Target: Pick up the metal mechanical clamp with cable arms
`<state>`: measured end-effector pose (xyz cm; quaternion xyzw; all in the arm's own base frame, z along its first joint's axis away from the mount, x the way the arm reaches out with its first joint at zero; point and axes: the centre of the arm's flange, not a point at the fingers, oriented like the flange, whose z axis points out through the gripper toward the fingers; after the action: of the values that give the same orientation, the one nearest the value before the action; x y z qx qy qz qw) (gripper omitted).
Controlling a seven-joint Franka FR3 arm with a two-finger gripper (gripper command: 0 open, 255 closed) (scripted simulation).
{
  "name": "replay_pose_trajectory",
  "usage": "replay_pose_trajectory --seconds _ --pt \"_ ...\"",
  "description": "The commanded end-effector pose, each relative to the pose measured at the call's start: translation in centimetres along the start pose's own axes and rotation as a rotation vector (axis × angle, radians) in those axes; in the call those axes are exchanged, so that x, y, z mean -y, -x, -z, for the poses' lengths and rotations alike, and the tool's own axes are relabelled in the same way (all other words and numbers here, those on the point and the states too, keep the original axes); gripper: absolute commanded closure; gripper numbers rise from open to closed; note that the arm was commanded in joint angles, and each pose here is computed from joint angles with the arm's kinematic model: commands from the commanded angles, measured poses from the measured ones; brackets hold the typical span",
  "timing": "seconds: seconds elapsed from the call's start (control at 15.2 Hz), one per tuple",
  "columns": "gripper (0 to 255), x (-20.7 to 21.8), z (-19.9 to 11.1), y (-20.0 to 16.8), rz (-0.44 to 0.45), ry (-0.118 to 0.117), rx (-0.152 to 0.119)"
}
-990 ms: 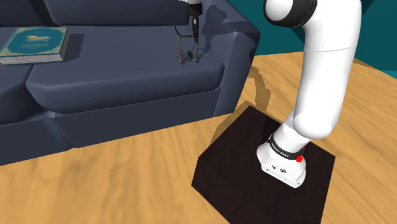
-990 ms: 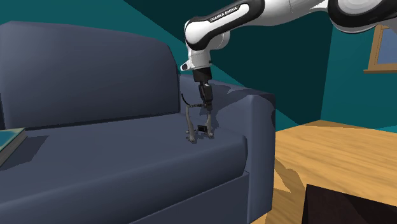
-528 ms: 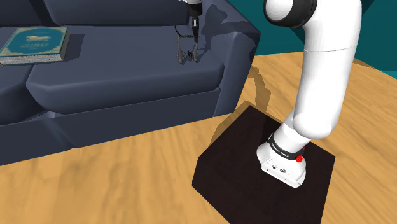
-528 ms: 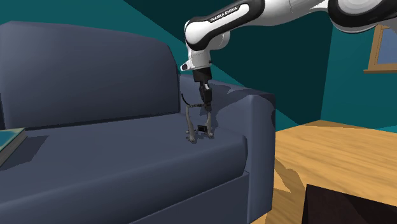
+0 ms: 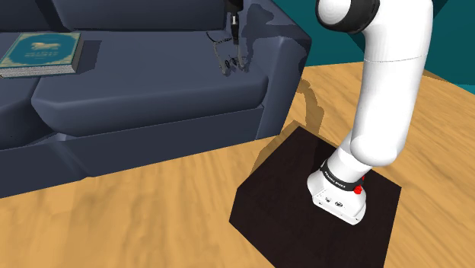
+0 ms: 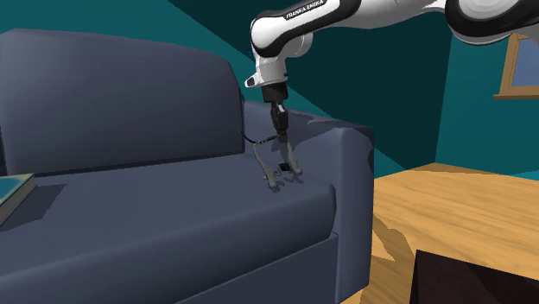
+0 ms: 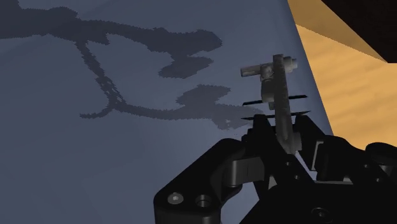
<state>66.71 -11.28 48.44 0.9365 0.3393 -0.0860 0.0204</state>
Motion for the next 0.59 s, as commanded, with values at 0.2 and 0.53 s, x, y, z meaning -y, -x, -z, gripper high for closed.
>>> replay_pose_trajectory --seconds 0.2,0.53 --pt "255 0.0 2.6 0.5 0.0 0.0 0.0" --pt "255 0.1 5.2 0.9 0.0 0.0 0.0"
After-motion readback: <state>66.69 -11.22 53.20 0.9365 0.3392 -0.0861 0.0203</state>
